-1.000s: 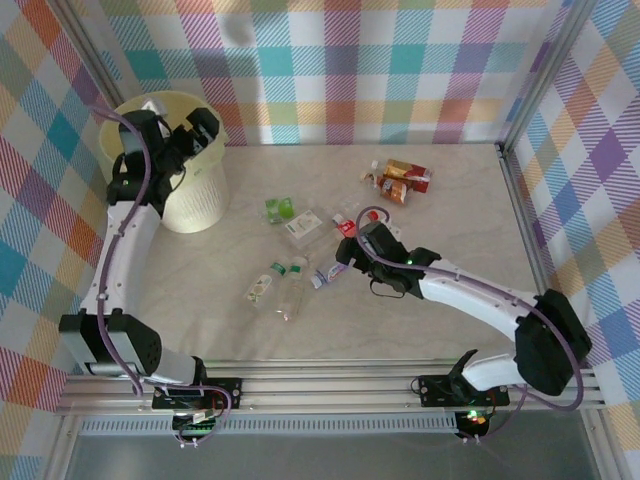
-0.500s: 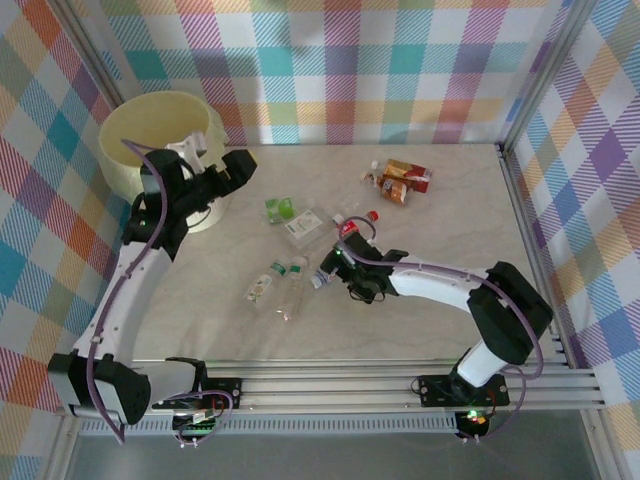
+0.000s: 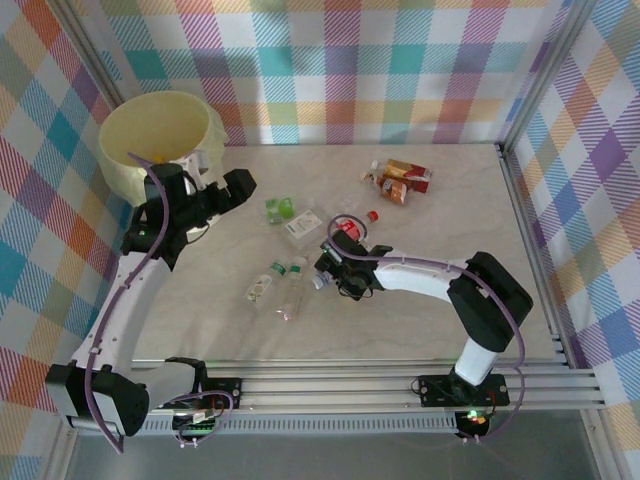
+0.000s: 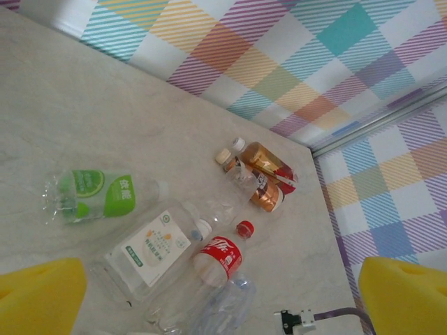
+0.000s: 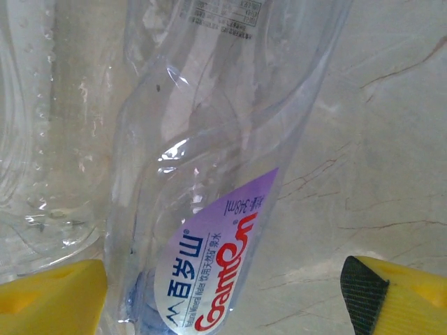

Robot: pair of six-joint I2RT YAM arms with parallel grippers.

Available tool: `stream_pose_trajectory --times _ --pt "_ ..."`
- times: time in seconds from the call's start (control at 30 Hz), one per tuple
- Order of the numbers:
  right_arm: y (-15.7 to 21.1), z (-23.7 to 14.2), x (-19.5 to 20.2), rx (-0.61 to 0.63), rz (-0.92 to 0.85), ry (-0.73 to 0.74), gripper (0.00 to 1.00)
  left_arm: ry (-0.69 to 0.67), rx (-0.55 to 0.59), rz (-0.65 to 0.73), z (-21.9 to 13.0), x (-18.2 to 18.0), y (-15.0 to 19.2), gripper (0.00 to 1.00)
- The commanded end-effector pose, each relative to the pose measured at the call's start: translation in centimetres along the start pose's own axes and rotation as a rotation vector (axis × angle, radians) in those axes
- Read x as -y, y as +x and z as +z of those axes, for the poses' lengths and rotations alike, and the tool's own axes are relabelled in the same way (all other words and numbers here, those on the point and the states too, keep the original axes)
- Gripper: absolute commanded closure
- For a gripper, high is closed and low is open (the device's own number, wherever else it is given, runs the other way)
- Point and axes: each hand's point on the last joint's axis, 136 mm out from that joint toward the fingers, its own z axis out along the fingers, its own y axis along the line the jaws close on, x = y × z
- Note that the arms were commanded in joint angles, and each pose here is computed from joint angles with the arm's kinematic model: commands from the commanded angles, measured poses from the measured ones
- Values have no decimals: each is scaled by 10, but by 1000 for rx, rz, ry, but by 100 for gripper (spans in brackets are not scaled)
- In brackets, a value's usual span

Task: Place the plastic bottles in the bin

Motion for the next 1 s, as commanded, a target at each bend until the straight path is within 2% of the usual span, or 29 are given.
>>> stream_pose_trajectory --times 0.0,0.13,0.43,0.67,0.97 --pt "2 -5 44 16 -32 130 14 -8 10 20 -3 -2 2 0" --pt "3 -2 50 10 -43 147 14 -2 10 2 0 -2 1 0" --pt "5 27 34 -6 -172 158 15 -13 2 -22 4 -7 5 0" --pt "-2 21 43 40 -218 161 29 -25 -15 -30 4 -11 10 0" --pt "-10 -4 40 83 -354 69 50 25 -46 -53 7 -3 15 0"
